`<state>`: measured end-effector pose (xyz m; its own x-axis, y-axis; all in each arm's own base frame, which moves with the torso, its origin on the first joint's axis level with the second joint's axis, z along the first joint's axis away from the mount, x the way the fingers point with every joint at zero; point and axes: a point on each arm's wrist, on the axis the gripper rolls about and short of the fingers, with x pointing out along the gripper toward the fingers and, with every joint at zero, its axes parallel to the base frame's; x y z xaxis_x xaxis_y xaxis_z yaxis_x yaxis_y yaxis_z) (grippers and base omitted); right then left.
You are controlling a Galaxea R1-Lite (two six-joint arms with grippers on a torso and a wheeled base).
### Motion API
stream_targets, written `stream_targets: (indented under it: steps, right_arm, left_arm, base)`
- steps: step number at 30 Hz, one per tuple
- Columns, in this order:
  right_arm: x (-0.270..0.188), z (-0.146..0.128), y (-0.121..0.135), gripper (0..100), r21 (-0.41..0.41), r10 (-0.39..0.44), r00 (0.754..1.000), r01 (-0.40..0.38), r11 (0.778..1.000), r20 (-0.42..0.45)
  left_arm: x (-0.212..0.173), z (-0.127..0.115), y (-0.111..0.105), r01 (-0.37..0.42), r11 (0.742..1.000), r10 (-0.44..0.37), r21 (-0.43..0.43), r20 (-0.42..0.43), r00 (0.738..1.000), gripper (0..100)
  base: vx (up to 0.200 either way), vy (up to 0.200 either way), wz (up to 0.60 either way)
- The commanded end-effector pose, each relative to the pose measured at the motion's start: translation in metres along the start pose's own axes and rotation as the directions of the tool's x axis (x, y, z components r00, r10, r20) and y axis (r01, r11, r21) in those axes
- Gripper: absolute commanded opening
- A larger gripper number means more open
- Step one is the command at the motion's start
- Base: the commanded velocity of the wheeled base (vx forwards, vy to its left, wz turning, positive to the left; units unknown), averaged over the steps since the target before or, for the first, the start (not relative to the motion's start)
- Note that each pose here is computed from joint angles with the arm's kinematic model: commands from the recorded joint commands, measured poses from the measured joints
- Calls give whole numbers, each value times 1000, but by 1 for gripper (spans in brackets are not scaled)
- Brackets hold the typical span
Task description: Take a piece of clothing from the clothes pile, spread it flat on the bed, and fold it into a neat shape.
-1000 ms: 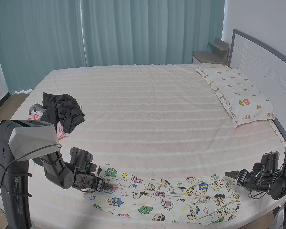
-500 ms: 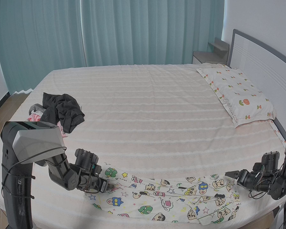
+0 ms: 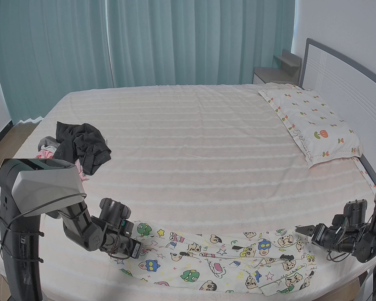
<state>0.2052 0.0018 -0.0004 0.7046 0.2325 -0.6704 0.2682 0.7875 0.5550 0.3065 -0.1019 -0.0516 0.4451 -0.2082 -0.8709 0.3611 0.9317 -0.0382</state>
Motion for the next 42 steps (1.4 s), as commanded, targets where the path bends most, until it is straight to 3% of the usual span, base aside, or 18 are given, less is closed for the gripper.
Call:
stream_targets:
  steps: [1, 9, 23, 33, 35, 42]
  right_arm:
    - [-3, -4, -2, 100, 4, -11, 1000, 11, 1000, -16]
    - [-3, -3, -2, 100, 5, -11, 1000, 11, 1000, -14]
    - [-4, -3, -1, 100, 4, -8, 1000, 8, 1000, -11]
    - [-4, -3, -2, 100, 5, -9, 1000, 9, 1000, -10]
    - [-4, -3, -2, 100, 5, -9, 1000, 9, 1000, -10]
    - [-4, -2, -2, 100, 6, -10, 1000, 10, 1000, -7]
  left_arm:
    - [-11, 12, 7, -13, 1000, 14, -16, 54, 998, 0]
    - [-15, 13, 31, -85, 994, 89, -67, 54, 995, 0]
    - [-55, 17, 102, -191, 965, 205, -181, 60, 977, 0]
    - [-101, 9, 180, -300, 899, 327, -320, 35, 944, 0]
    - [-104, 9, 184, -303, 895, 332, -328, 35, 943, 0]
    - [-140, 14, 220, -356, 841, 399, -408, 23, 917, 0]
  base:
    - [0, 0, 0]
    - [0, 0, 0]
    - [0, 0, 0]
    - [0, 0, 0]
    - [0, 0, 0]
    - [0, 0, 0]
